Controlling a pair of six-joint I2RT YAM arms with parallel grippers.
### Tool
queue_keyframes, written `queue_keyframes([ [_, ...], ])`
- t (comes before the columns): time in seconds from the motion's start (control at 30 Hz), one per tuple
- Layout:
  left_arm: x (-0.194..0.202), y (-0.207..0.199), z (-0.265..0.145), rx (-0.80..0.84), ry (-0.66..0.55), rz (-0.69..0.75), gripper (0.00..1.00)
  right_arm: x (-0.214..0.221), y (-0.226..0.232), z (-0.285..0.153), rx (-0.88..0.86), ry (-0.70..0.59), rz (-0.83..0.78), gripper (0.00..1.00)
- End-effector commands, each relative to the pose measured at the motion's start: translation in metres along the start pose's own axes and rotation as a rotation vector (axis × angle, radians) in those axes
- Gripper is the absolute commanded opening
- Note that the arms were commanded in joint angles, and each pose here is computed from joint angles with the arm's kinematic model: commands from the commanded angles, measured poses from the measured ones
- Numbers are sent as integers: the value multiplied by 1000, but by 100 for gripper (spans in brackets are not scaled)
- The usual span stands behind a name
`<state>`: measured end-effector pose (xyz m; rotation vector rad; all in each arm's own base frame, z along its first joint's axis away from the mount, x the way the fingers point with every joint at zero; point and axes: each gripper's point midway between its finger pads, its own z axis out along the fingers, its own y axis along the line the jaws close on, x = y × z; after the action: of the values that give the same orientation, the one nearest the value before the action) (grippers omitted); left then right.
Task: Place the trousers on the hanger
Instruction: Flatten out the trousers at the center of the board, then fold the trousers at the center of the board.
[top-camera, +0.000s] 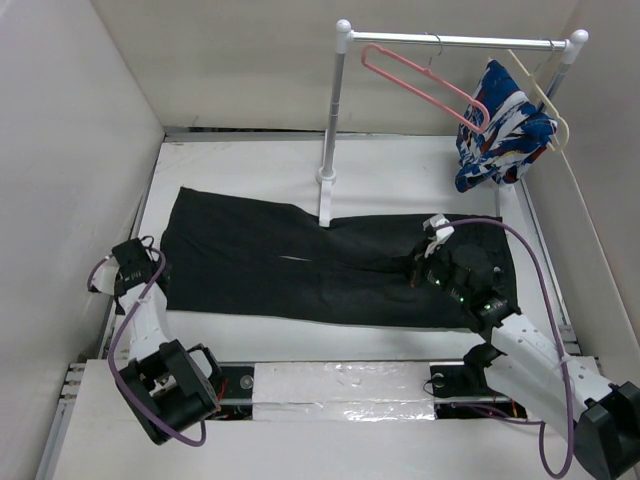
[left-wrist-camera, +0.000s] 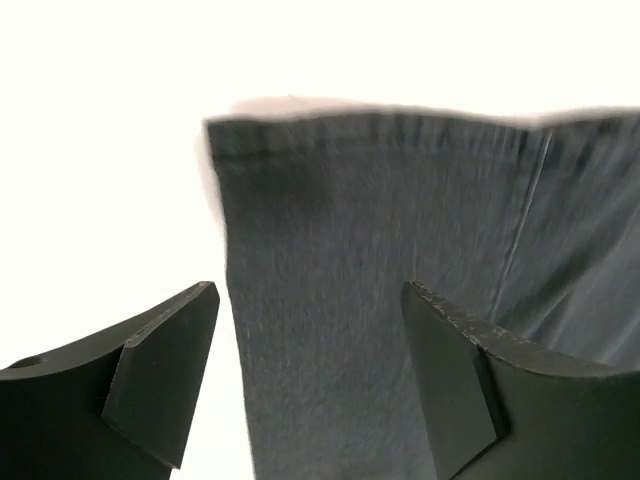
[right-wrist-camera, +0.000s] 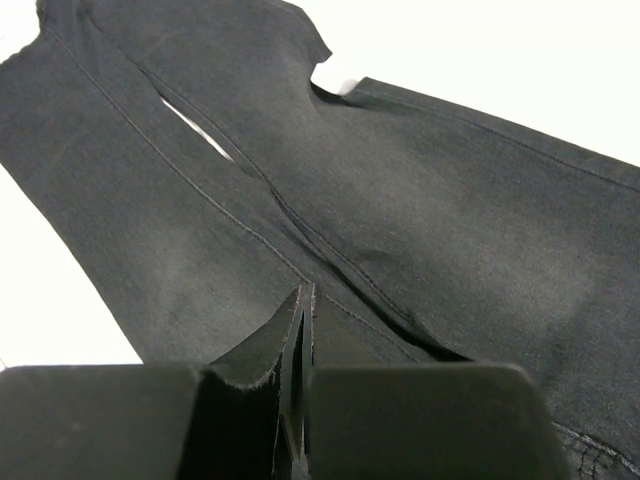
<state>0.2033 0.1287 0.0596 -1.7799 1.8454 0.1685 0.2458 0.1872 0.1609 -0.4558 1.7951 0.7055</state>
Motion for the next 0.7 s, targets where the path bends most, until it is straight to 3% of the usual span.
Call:
queue_keyframes([
  [0.0, -11, 5, -3, -3, -32, -87, 72, -29, 8, 4, -32, -78, -42, 3],
  [0.23, 10, 19, 23, -50, 46, -130, 62, -26, 10, 5, -39, -71, -42, 4],
  [0.53, 11, 35, 30, -95, -2, -160, 54, -22, 8, 10, -37, -52, -35, 4],
  [0.67, 7, 40, 36, -129, -24, -146, 40, -21, 5, 10, -20, -52, -34, 5],
])
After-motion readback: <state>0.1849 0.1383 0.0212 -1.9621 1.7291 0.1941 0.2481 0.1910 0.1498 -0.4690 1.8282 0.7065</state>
